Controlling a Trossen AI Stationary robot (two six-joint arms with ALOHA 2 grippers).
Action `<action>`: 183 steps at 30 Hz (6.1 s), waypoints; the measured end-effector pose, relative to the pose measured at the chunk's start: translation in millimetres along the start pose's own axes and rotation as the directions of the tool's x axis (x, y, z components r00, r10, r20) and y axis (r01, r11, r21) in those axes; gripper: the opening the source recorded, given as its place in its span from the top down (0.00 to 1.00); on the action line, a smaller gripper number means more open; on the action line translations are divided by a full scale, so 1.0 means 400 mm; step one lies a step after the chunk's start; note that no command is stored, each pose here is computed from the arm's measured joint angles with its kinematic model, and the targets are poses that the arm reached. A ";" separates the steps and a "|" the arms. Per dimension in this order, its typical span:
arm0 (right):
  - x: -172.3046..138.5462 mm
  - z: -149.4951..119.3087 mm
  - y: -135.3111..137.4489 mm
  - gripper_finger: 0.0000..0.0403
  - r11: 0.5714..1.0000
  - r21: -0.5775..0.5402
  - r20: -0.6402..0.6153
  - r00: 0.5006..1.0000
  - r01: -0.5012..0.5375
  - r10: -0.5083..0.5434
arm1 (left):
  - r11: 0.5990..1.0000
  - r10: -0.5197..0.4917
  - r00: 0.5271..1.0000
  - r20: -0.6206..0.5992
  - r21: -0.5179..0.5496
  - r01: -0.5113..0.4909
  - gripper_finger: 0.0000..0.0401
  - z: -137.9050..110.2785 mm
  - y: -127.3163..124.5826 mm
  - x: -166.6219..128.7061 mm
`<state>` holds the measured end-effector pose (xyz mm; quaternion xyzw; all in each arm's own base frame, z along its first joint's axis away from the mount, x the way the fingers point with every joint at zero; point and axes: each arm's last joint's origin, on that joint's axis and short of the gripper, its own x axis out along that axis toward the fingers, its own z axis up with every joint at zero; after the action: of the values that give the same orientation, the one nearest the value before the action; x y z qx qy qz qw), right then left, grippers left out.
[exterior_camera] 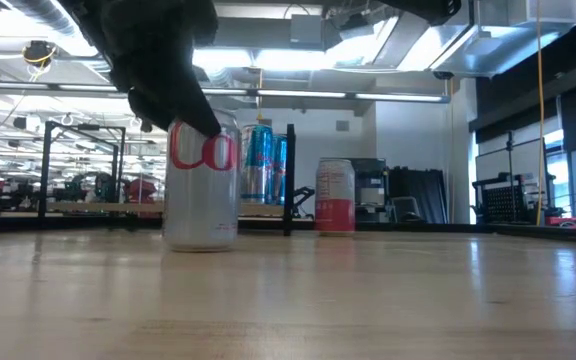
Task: Place canned beverage on shelf
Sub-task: Put the red and silver soda can on the shelf aligned with other red and silver soda can, then put the top pink soda can on the shelf
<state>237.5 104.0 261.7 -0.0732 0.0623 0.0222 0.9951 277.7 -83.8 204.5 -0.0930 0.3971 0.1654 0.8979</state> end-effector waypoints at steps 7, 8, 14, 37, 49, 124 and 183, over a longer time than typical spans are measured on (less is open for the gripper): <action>0.000 0.000 0.000 0.04 1.000 -0.026 0.001 1.000 0.000 0.000 | 0.993 -0.064 0.998 0.026 0.098 0.062 0.40 0.047 0.067 -0.070; 0.000 0.000 0.000 0.04 1.000 -0.028 0.001 1.000 0.001 -0.001 | 0.993 -0.059 0.998 0.035 0.104 0.055 0.40 0.055 0.084 -0.084; 0.000 0.000 -0.001 0.04 0.999 -0.047 -0.001 1.000 0.009 -0.009 | 0.990 -0.044 0.998 0.045 0.139 0.037 0.40 0.085 0.176 -0.128; 0.045 -0.036 -0.173 0.04 0.989 -0.118 -0.090 0.991 0.092 -0.103 | 0.972 -0.089 0.996 0.004 0.218 0.086 0.40 0.213 0.488 -0.149; 0.049 -0.050 -0.275 0.04 0.974 -0.216 -0.087 0.993 0.064 -0.085 | 0.969 -0.079 0.994 -0.072 0.228 0.093 0.40 0.204 0.598 -0.048; 0.034 -0.230 -0.547 0.04 0.971 0.061 -0.359 0.913 0.230 -0.193 | 0.945 -0.273 0.875 0.400 0.282 0.166 0.18 0.060 0.308 -0.080; 0.126 -0.369 -0.565 0.04 0.986 0.010 -0.348 0.926 0.164 -0.150 | 0.927 -0.359 0.865 0.351 0.242 0.287 0.18 0.047 0.224 0.001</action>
<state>281.9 -139.6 142.9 -0.0614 0.2304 -0.0720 0.9685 257.6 5.1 213.6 -0.0414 0.2029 -0.0097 0.9783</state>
